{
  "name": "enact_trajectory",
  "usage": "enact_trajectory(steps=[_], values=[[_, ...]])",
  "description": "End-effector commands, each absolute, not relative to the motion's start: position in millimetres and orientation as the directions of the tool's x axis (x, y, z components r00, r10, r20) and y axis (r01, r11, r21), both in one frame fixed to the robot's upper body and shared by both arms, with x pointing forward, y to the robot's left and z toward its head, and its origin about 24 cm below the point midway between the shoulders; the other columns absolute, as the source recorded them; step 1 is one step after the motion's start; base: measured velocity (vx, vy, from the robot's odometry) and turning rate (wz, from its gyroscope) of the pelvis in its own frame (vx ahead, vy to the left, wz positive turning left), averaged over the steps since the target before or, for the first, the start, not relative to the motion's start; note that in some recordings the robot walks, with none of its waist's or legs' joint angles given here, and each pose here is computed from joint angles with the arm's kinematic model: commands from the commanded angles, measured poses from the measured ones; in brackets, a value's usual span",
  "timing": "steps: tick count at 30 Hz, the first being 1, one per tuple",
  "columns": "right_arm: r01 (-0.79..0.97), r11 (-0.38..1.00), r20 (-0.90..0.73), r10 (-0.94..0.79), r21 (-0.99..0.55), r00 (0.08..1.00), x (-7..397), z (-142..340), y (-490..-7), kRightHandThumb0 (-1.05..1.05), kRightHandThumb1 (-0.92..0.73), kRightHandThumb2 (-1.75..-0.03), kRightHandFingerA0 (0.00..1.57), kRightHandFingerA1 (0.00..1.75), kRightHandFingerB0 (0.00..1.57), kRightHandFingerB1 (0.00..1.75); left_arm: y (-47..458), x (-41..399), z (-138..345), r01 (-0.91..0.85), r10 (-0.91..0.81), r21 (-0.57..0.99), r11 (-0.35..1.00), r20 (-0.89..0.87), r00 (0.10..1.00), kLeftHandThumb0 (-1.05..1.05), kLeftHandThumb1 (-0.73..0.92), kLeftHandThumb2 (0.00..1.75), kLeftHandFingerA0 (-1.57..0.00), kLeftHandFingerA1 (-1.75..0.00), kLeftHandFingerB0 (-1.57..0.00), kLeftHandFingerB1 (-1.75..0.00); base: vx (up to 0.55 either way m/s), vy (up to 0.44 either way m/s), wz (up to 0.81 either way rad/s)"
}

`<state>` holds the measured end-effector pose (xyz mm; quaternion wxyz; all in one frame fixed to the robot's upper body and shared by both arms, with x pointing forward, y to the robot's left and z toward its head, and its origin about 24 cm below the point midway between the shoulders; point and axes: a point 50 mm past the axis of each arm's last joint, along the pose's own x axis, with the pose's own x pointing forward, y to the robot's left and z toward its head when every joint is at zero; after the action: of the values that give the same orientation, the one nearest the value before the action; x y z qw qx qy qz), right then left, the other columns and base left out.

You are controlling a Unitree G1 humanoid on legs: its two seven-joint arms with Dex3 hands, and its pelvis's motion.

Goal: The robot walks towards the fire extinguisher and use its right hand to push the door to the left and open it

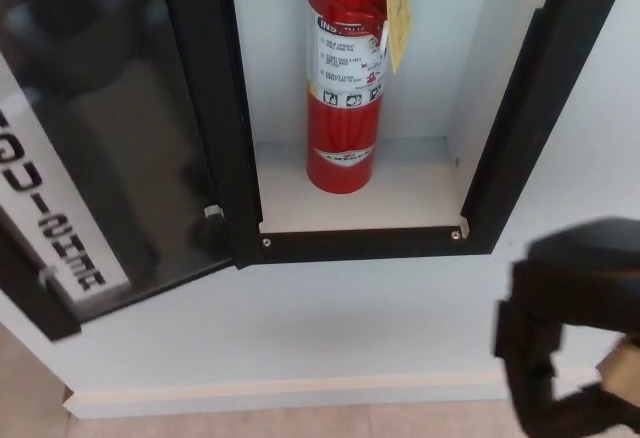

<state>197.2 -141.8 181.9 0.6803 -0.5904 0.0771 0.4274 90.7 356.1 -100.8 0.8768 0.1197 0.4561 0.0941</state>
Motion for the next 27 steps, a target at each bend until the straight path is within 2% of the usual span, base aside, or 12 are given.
enact_trajectory(steps=[1, 5, 6, 10, 11, 12, 13, 14, 21, 24, 26, 27], values=[[-0.75, 0.011, -0.748, 0.077, -0.661, 0.66, 169.2, 90.0, -254.8, -0.65, -0.65, -0.59, 0.61, 0.58, 0.43, 0.38, 363.0, 84.8, -97.3, -0.069, 0.271, 0.283, 0.957, -0.781, 0.562, -0.54, 0.5, 0.55, -0.4, -0.62, -0.29, -0.37, 0.0, 0.0, 0.0], [-0.776, 0.102, -0.782, -0.071, -0.623, 0.619, 140.0, 26.4, -301.0, -0.65, -0.66, -0.6, 0.54, 0.56, 0.37, 0.37, 361.8, 86.2, -97.0, -0.064, 0.255, 0.268, 0.961, -0.779, 0.573, -0.56, 0.5, 0.56, -0.37, -0.64, -0.27, -0.38, 0.0, 0.0, 0.0], [-0.78, 0.14, -0.792, -0.114, -0.61, 0.6, 129.7, 7.5, -312.6, -0.63, -0.51, -0.9, 0.49, 0.64, 0.31, 0.51, 362.0, 86.3, -97.0, -0.05, 0.263, 0.286, 0.957, -0.779, 0.569, -0.56, 0.52, 0.56, -0.44, -0.62, -0.36, -0.39, 0.0, 0.0, 0.0], [-0.766, 0.234, -0.801, -0.212, -0.598, 0.56, 105.3, -33.2, -332.4, -0.66, -0.51, -0.91, 0.43, 0.61, 0.31, 0.5, 358.8, 84.4, -98.8, -0.001, 0.255, 0.309, 0.951, -0.781, 0.57, -0.51, 0.54, 0.57, -0.54, -0.66, -0.62, -0.47, 0.0, 0.0, 0.0], [-0.764, 0.243, -0.801, -0.224, -0.597, 0.555, 102.4, -37.7, -334.1, -0.66, -0.51, -0.91, 0.43, 0.61, 0.31, 0.5, 358.1, 83.8, -99.4, -0.003, 0.251, 0.304, 0.953, -0.782, 0.57, -0.51, 0.54, 0.57, -0.54, -0.66, -0.62, -0.47, 0.0, 0.0, 0.0], [-0.758, 0.261, -0.801, -0.247, -0.597, 0.546, 96.0, -47.8, -337.5, -0.64, -0.51, -0.9, 0.42, 0.61, 0.31, 0.49, 357.7, 82.0, -100.9, -0.012, 0.258, 0.303, 0.953, -0.79, 0.557, -0.62, 0.45, 0.8, -0.49, -0.68, -0.37, -0.53, 0.0, 0.0, 0.0], [-0.757, 0.263, -0.8, -0.249, -0.598, 0.546, 95.0, -49.6, -338.1, -0.64, -0.51, -0.9, 0.42, 0.61, 0.31, 0.49, 357.8, 81.7, -101.2, -0.014, 0.261, 0.304, 0.953, -0.792, 0.553, -0.62, 0.45, 0.8, -0.49, -0.68, -0.37, -0.53, 0.0, 0.0, 0.0], [-0.756, 0.277, -0.803, -0.268, -0.593, 0.532, 89.9, -56.8, -339.8, -0.61, -0.66, -0.6, 0.45, 0.48, 0.39, 0.35, 357.1, 81.3, -101.9, -0.021, 0.262, 0.3, 0.954, -0.794, 0.549, -0.54, 0.51, 0.55, -0.42, -0.66, -0.25, -0.39, 0.0, 0.0, 0.0], [-0.702, 0.42, -0.816, -0.351, -0.575, 0.459, 65.5, -84.1, -343.4, -0.61, -0.66, -0.6, 0.41, 0.5, 0.39, 0.34, 356.4, 77.0, -105.2, -0.01, 0.281, 0.322, 0.947, -0.813, 0.51, -0.54, 0.55, 0.56, -0.29, -0.57, -0.28, -0.37, 0.0, 0.0, 0.0], [-0.664, 0.479, -0.817, -0.38, -0.575, 0.433, 53.1, -92.5, -345.0, -0.6, -0.66, -0.6, 0.42, 0.48, 0.39, 0.34, 353.9, 74.0, -107.9, -0.022, 0.278, 0.309, 0.951, -0.822, 0.497, -0.55, 0.54, 0.56, -0.3, -0.58, -0.28, -0.37, 0.0, 0.0, 0.0], [-0.653, 0.505, -0.825, -0.381, -0.564, 0.417, 47.5, -97.9, -343.4, -0.63, -0.68, -0.61, 0.36, 0.48, 0.38, 0.33, 353.1, 73.1, -108.2, -0.019, 0.271, 0.303, 0.953, -0.822, 0.501, -0.55, 0.53, 0.56, -0.44, -0.58, -0.31, -0.4, 0.0, 0.0, 0.0], [-0.651, 0.512, -0.827, -0.387, -0.561, 0.408, 44.4, -101.9, -342.2, -0.65, -0.67, -0.61, 0.37, 0.46, 0.37, 0.33, 352.6, 72.0, -108.5, 0.003, 0.266, 0.308, 0.951, -0.825, 0.499, -0.53, 0.54, 0.56, -0.4, -0.59, -0.42, -0.42, 0.0, 0.0, 0.0]])
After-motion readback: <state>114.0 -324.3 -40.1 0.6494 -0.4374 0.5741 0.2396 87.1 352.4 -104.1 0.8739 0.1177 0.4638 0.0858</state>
